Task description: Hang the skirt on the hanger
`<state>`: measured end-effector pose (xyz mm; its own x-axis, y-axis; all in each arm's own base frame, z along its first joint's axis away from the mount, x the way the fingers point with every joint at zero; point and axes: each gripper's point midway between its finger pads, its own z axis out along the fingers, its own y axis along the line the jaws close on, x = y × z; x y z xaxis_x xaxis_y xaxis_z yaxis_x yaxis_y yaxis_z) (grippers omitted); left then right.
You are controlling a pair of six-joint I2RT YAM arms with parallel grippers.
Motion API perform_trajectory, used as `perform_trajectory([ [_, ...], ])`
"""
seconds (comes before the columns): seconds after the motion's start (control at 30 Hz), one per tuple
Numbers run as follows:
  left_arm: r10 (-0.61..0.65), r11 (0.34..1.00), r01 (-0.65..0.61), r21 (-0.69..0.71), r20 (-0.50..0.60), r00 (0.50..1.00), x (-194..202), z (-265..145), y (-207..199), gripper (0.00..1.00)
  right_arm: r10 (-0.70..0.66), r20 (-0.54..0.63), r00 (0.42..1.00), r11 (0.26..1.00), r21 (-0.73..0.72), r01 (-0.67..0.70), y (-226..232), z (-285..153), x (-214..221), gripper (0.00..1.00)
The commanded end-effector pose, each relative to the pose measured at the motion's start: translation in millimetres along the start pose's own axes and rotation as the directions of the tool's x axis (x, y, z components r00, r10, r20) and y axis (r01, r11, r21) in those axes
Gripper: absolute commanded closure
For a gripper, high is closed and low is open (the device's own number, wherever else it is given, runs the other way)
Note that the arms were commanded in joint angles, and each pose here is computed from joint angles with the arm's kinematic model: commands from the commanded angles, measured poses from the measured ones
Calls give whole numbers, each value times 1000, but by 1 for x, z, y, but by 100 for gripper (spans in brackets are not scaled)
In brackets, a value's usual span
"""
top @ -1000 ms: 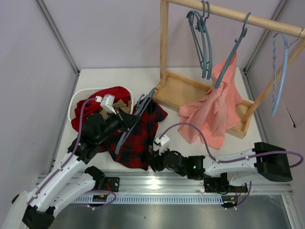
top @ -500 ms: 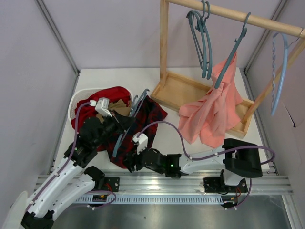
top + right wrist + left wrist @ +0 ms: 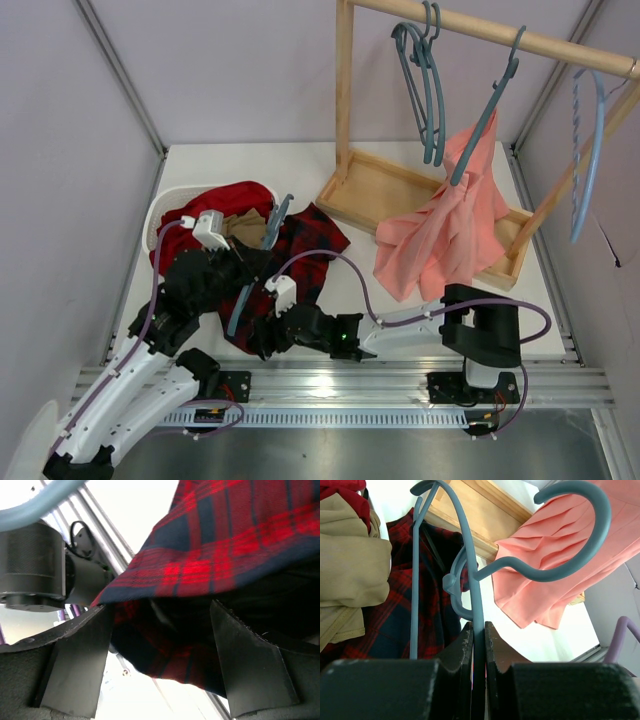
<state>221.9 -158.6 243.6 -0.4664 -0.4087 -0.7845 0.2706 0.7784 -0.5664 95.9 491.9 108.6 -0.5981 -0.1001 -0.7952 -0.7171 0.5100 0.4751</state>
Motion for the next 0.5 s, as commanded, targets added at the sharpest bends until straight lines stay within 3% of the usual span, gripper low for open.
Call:
perform_trajectory([
  [0.0,18,1000,-19,12,63,998,-19,-1,-5,92,37,4,999,999,2,-37,3,-13,-15,18],
  [0.23,36,998,-38,43,64,997,-20,2,-11,93,-5,-6,1000,1000,23,6,-10,-46,-26,18],
  [0.47,46,998,-48,46,45,998,-15,6,-10,93,-187,-80,979,978,-103,179,-10,-49,5,21],
])
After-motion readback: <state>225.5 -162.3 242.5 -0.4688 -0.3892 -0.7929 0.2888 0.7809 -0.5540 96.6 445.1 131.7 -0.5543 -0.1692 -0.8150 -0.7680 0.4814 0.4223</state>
